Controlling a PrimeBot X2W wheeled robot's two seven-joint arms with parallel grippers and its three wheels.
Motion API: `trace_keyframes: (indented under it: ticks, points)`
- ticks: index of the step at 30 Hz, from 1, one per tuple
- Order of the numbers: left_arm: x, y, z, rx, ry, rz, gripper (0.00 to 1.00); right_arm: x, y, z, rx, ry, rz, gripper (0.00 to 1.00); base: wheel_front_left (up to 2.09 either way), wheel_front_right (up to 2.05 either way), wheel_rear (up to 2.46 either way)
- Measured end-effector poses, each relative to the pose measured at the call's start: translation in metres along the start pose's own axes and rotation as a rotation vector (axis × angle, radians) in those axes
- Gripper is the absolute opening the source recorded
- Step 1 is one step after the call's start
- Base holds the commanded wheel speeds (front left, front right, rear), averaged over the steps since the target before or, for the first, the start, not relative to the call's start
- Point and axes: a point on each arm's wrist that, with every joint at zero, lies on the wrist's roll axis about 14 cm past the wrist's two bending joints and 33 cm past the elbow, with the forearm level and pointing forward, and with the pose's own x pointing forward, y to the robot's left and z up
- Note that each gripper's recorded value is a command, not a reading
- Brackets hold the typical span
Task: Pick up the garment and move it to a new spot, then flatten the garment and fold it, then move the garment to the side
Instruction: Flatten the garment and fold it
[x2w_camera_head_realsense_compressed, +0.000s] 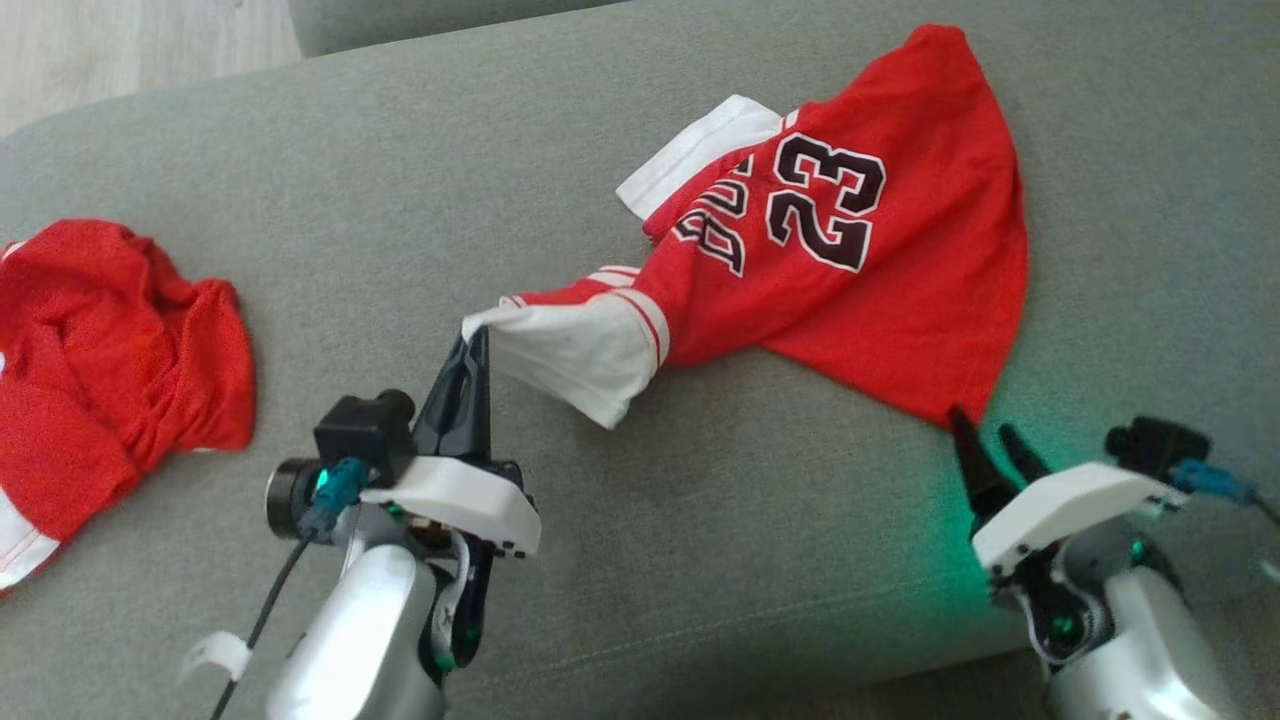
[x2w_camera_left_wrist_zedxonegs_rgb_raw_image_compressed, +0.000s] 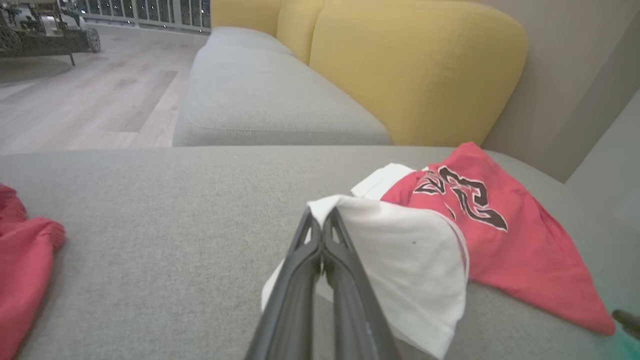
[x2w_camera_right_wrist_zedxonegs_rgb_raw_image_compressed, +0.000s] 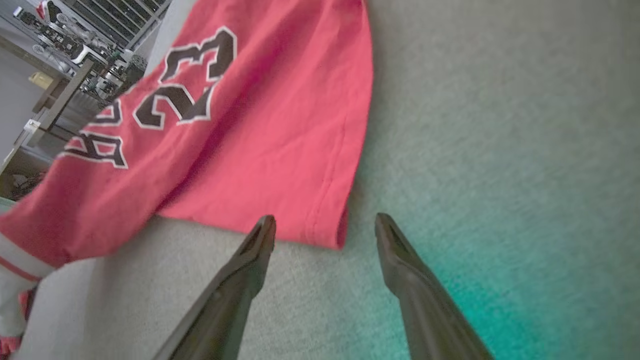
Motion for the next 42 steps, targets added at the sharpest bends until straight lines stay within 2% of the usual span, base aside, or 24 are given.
trace_keyframes:
  ticks: [4, 14, 15, 17, 18, 25, 28, 32, 35, 36, 42]
  points:
    - [0.001, 0.006, 0.012, -0.004, -0.041, 0.012, 0.0, 0.006, -0.004, -0.025, 0.036, 0.051, -0.024, 1.0, 0.0, 0.0, 0.0]
    - [-0.003, 0.015, 0.013, 0.003, -0.045, 0.035, 0.0, 0.037, 0.016, -0.021, 0.055, 0.025, -0.017, 1.0, 0.0, 0.0, 0.0]
    - [-0.003, 0.015, 0.013, 0.008, -0.047, 0.037, 0.0, 0.038, 0.017, -0.022, 0.055, 0.033, -0.017, 0.96, 0.0, 0.0, 0.0]
    - [-0.003, 0.017, 0.016, 0.014, -0.053, 0.042, 0.0, 0.039, 0.019, -0.022, 0.057, 0.043, -0.014, 0.43, 0.0, 0.0, 0.0]
    - [-0.004, 0.018, 0.017, 0.014, -0.058, 0.048, 0.0, 0.039, 0.021, -0.023, 0.054, 0.049, -0.01, 0.0, 0.0, 0.0, 0.0]
    - [-0.009, 0.032, 0.032, 0.012, -0.096, 0.106, 0.0, 0.03, 0.033, -0.027, -0.003, 0.058, 0.031, 0.0, 0.0, 0.0, 0.0]
    - [-0.015, 0.036, 0.04, 0.009, -0.12, 0.128, 0.0, 0.027, 0.038, -0.01, -0.065, 0.01, 0.057, 0.0, 0.0, 0.0, 0.0]
    - [-0.02, 0.04, 0.065, 0.007, -0.19, 0.146, 0.0, 0.027, 0.055, 0.065, -0.18, -0.155, 0.119, 0.0, 0.0, 0.0, 0.0]
    - [-0.024, 0.038, 0.092, -0.004, -0.267, 0.137, 0.0, 0.017, 0.086, 0.137, -0.252, -0.294, 0.193, 0.0, 0.0, 0.0, 0.0]
    - [-0.024, 0.038, 0.092, -0.004, -0.267, 0.137, 0.0, 0.017, 0.086, 0.137, -0.252, -0.294, 0.193, 0.0, 0.0, 0.0, 0.0]
    - [-0.027, 0.021, 0.167, -0.053, -0.446, 0.064, 0.0, -0.031, 0.147, 0.242, -0.329, -0.512, 0.314, 0.0, 0.0, 0.0, 0.0]
